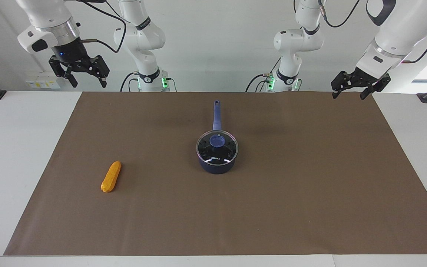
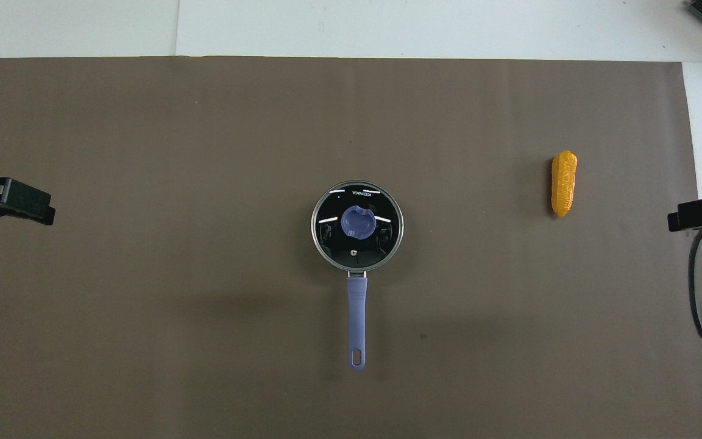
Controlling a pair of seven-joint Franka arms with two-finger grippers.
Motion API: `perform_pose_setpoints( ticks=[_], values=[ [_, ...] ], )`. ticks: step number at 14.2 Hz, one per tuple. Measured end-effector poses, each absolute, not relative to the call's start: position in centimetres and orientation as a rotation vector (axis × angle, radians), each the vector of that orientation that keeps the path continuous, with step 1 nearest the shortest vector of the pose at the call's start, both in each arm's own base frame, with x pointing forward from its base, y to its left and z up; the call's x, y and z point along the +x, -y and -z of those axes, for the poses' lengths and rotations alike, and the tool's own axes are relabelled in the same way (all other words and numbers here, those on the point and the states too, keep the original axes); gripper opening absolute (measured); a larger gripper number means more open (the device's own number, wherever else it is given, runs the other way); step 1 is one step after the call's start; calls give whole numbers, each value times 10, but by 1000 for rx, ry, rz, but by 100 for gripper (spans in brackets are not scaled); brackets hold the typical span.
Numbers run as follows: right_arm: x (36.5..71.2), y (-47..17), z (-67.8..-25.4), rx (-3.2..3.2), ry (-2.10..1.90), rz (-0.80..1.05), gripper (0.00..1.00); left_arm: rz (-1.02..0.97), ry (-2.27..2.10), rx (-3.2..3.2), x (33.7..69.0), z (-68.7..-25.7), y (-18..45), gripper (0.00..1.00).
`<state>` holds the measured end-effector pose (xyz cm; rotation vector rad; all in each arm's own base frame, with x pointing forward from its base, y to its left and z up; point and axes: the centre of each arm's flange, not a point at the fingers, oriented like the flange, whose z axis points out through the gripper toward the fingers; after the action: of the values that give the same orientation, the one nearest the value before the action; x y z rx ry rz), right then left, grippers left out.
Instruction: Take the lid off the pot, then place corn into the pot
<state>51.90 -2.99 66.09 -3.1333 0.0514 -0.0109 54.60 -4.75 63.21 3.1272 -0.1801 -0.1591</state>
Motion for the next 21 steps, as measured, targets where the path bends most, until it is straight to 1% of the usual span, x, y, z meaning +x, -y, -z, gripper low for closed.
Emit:
perform_pose_setpoints(
  ticks=[2, 9, 13, 18, 21],
  values=[
    [519, 30, -661, -3133, -51, 11, 100, 150, 199, 3128, 546, -627, 64, 100],
    [519, 30, -661, -3133, -51, 11, 100, 103, 292, 3127, 545, -588, 137, 100],
    [519, 30, -661, -3133, -51, 11, 100, 75, 301, 3127, 539, -570, 183, 100],
    [517, 30, -660, -3133, -52, -11, 100, 56, 262, 3128, 533, -545, 240, 100],
    [516, 32, -660, -3134, -58, -11, 100, 11, 200, 3121, 529, -535, 273, 100]
  ],
)
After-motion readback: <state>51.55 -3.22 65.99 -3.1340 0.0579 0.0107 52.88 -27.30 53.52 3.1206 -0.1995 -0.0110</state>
